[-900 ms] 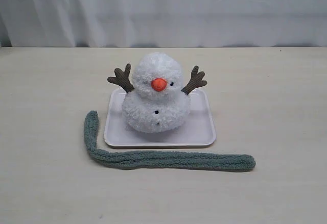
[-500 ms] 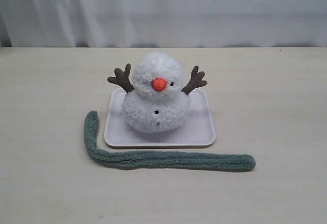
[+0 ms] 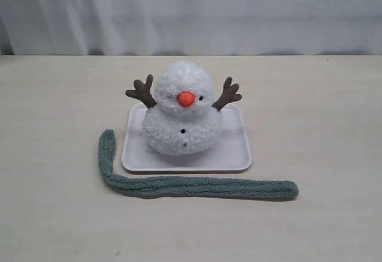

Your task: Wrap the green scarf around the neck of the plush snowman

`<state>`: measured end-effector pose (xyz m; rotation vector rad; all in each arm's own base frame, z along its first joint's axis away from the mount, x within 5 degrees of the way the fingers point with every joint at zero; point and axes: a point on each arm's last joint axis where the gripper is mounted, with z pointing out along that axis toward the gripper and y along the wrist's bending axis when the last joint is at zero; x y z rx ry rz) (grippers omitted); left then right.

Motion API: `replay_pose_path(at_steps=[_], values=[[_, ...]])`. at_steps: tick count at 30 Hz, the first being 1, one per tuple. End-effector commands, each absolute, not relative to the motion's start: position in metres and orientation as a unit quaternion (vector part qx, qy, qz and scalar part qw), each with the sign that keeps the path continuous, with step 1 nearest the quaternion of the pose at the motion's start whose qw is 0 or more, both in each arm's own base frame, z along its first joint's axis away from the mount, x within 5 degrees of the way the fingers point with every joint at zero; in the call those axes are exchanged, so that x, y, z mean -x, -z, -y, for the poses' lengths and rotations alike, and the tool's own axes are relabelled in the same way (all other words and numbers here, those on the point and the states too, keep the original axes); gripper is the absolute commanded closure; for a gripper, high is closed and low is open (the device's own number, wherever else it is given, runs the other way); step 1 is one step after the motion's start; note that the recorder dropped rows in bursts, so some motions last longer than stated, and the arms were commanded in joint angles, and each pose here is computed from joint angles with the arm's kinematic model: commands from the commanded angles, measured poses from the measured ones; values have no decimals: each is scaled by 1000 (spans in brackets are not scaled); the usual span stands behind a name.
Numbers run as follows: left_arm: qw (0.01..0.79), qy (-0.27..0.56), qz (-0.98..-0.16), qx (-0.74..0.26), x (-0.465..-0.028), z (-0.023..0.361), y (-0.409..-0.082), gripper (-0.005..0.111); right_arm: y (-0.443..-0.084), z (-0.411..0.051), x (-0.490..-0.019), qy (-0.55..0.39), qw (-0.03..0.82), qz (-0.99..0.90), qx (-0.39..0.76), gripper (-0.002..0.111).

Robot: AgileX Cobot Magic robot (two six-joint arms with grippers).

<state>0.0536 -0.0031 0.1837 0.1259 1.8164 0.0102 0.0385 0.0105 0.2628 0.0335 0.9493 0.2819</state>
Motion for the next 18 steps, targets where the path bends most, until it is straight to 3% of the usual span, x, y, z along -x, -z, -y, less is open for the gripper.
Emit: replay_pose_path(at_steps=[1,6,14,18], values=[[618,-7,-785,-54,-54,3,-184,107,-284,-9,-40,-117,846,-520,-27,104],[618,-7,-785,-54,-54,3,-184,107,-317,-11,-54,-100,826,-555,-2,99],[618,-7,-785,-54,-54,3,-184,107,-350,0,-112,-18,747,-665,-5,43],[618,-7,-785,-54,-54,3,-184,107,-345,17,-148,57,684,-726,-49,38]])
